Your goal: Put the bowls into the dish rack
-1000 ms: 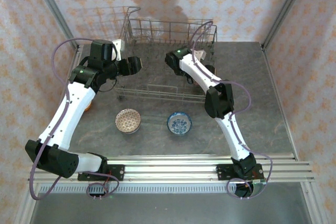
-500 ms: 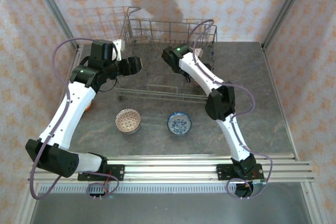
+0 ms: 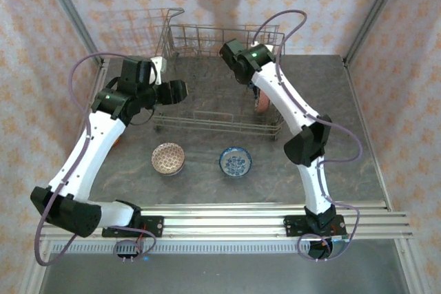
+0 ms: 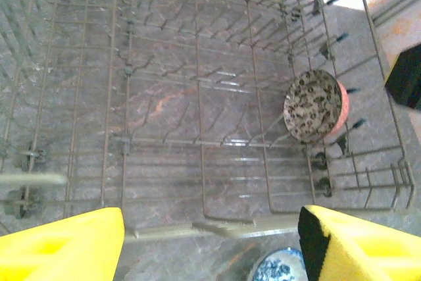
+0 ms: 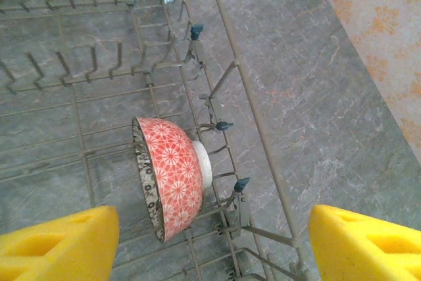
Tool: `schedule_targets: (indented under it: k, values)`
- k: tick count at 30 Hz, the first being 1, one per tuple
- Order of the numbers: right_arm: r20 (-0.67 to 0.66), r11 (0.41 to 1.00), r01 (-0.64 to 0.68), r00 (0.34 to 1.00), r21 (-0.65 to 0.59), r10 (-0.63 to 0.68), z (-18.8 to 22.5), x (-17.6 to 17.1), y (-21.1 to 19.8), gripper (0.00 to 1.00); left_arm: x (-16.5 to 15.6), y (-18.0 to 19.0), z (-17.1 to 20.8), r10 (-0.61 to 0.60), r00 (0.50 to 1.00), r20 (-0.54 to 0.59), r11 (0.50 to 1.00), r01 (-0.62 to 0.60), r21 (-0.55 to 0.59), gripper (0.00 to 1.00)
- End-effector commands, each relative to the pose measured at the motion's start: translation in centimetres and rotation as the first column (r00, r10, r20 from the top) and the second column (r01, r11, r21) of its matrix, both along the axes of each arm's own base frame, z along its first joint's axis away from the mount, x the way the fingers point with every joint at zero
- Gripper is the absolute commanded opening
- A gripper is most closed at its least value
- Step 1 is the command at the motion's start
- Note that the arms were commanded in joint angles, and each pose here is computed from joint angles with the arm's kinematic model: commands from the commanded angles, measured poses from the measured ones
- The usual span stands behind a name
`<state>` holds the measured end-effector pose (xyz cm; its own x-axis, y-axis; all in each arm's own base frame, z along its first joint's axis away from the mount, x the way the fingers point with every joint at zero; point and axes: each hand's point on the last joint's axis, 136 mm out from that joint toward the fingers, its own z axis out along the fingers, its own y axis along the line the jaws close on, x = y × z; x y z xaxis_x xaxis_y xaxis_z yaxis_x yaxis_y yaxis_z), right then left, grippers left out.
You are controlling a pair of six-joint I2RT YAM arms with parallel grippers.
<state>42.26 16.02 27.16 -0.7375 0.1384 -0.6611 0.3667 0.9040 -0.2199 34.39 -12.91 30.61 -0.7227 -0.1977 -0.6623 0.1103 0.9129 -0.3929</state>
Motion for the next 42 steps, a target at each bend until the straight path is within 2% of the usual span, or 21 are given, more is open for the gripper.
schedule_targets:
  k: [1, 11, 20, 30, 42]
  values:
    - [0.019, 0.996, -0.077, 0.997, 0.035, 0.076, 3.0, -2.2, -0.5, 0.75, -3.1, -0.6, -0.8, -0.009, 0.999, -0.036, 0.999, 0.01, 0.049, 0.71]
    - [0.118, 0.953, -0.191, 0.979, 0.234, 0.167, 3.6, -10.6, -3.5, 0.69, -8.9, -5.2, -6.0, -0.01, 0.993, -0.116, 1.0, 0.008, -0.02, 0.64]
    - [0.118, 0.932, -0.206, 0.977, 0.298, 0.179, 1.9, -16.1, -6.4, 0.68, -11.5, -10.0, -11.4, -0.077, 0.971, -0.224, 0.996, 0.084, 0.019, 0.62]
    - [0.099, 0.921, -0.201, 0.979, 0.333, 0.178, -0.6, -17.6, -6.8, 0.66, -11.2, -12.2, -16.4, -0.068, 0.937, -0.343, 0.993, 0.097, 0.067, 0.63]
    - [0.086, 0.926, -0.197, 0.98, 0.322, 0.179, -1.6, -17.9, -7.1, 0.66, -10.2, -15.4, -21.3, -0.074, 0.896, -0.438, 0.993, 0.106, 0.05, 0.63]
